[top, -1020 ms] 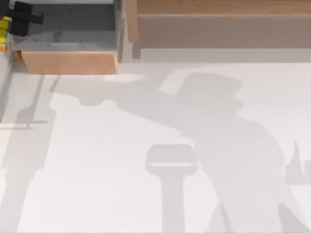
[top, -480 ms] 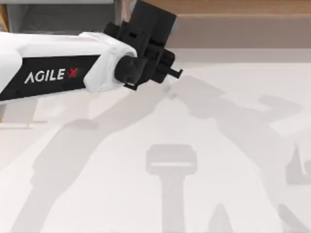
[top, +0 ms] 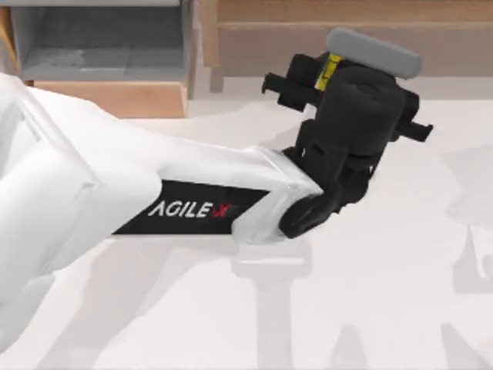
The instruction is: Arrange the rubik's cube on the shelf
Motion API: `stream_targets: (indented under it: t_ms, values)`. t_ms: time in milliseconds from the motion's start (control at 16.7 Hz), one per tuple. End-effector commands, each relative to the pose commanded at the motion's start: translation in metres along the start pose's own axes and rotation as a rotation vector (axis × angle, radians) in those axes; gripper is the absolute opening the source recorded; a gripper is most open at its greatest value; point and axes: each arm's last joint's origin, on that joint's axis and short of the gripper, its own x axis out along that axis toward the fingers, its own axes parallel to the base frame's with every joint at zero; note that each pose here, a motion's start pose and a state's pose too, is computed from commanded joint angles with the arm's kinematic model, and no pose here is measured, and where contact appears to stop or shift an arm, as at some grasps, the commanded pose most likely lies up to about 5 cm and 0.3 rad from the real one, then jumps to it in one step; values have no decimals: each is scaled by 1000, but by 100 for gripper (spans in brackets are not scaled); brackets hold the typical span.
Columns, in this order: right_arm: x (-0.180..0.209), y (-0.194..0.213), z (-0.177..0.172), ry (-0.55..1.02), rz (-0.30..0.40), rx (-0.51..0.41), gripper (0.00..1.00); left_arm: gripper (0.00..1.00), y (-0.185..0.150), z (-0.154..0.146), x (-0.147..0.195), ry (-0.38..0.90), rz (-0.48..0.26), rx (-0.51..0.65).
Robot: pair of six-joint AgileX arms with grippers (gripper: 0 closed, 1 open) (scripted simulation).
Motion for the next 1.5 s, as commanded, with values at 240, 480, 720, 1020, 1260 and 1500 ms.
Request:
stream_targets:
  t_ms: [240, 480, 720, 1020, 1260, 1500]
  values:
    - [0, 0, 0, 0, 0, 0, 100, 0, -20, 0, 13, -156, 51, -93]
    - [0, 0, 0, 0, 0, 0, 100, 0, -23, -12, 38, -257, 138, -141]
    - [0, 0, 0, 0, 0, 0, 100, 0, -14, -23, 62, -328, 231, -178]
    - [0, 0, 0, 0, 0, 0, 100, 0, -8, -26, 72, -356, 267, -200]
    - [0, 0, 0, 0, 0, 0, 100, 0, -10, -26, 70, -355, 261, -197]
    - [0, 0, 0, 0, 0, 0, 100, 0, -7, -23, 85, -346, 262, -171]
